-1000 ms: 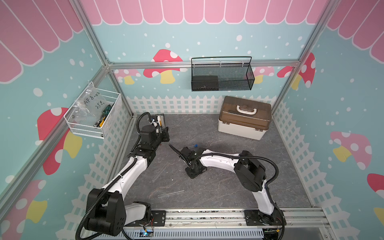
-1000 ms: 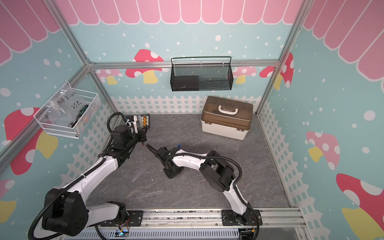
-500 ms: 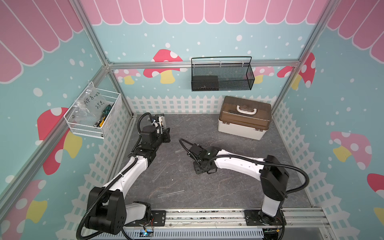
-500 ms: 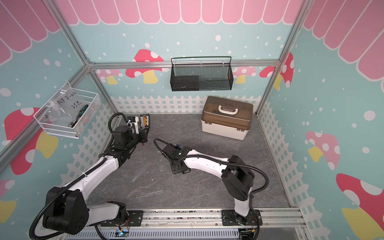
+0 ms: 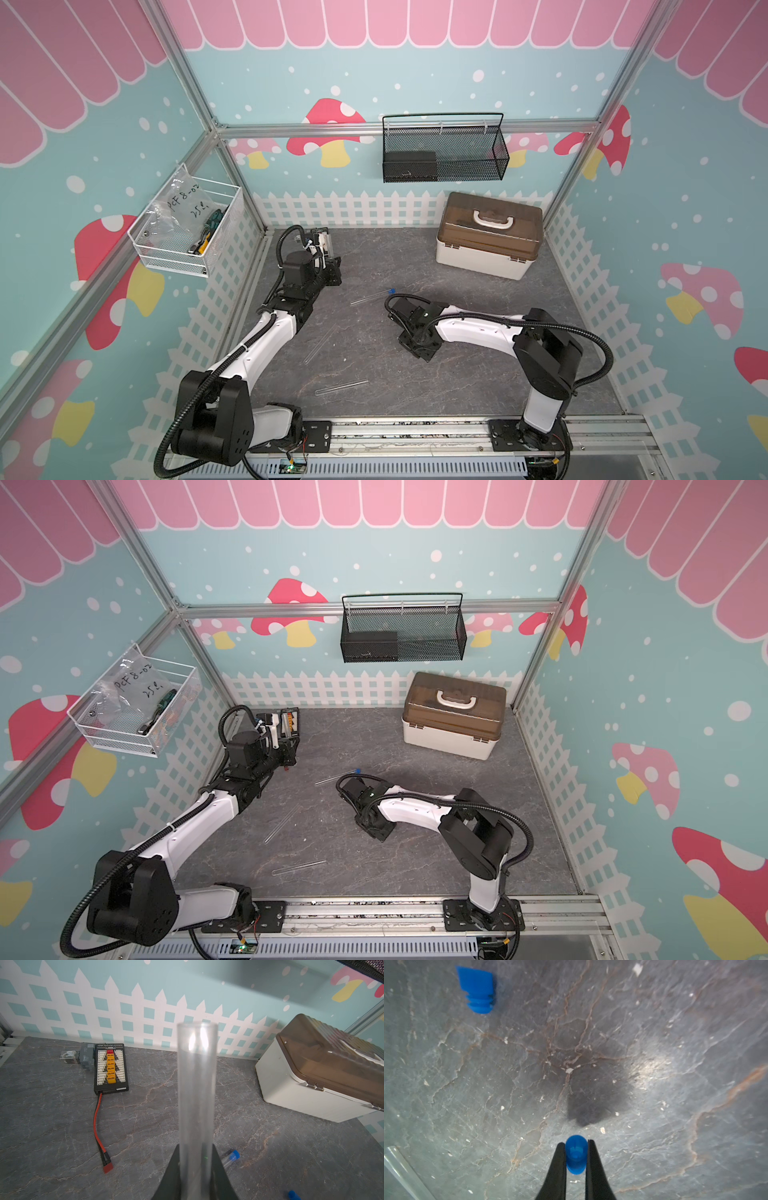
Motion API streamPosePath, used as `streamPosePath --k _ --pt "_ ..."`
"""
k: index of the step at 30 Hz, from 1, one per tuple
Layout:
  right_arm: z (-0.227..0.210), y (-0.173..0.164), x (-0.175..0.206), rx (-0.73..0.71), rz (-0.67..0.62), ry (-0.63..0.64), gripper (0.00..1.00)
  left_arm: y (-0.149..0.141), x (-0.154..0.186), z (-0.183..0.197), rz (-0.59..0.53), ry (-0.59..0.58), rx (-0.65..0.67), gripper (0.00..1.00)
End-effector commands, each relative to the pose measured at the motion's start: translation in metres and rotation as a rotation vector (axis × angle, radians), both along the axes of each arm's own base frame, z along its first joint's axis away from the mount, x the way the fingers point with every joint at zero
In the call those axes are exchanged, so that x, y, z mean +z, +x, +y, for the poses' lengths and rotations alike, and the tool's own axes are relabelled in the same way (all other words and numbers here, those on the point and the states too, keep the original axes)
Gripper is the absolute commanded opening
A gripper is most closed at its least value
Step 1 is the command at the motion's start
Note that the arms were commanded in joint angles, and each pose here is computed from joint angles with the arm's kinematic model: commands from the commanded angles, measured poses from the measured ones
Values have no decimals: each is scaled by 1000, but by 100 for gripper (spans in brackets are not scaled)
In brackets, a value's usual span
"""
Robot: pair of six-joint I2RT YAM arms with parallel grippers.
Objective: Insert stoppers into test tubes
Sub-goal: Pick up the stopper from the center of the board, then place the stopper at the center of the board.
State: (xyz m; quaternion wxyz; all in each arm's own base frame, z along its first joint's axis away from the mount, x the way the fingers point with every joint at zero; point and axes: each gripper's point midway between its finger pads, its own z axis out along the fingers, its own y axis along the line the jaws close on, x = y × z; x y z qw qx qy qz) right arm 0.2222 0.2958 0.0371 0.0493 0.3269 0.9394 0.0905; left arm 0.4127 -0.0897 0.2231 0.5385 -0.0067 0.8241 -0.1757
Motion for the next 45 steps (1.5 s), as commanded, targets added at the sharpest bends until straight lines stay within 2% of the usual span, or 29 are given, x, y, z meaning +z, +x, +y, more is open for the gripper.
streamPosePath --k 1,7,19,23,31,36,41,43,45 --pt "8 5 -1 -124 29 27 7 2 6 1 1 -15 5 0" --pt "-1 15 -5 -170 -3 -8 9 3 7 5 1 -2 24 0" --pt "-3 10 -17 -207 41 -2 13 2 6 10 -3 19 45 0" --pt "-4 8 -19 -207 49 1 21 2 5 10 -3 24 47 0" --pt "-6 7 -15 -202 35 12 24 2 2 12 1 32 53 0" --pt "-11 13 12 -138 -38 21 32 2 1 10 0 39 47 0" --pt "-42 7 40 -75 -94 1 36 2 1 10 0 50 39 0" --pt "-61 16 54 10 -170 -19 36 2 -2 6 3 57 16 0" --pt "-72 41 79 200 -323 -35 37 2 -3 2 10 60 -5 0"
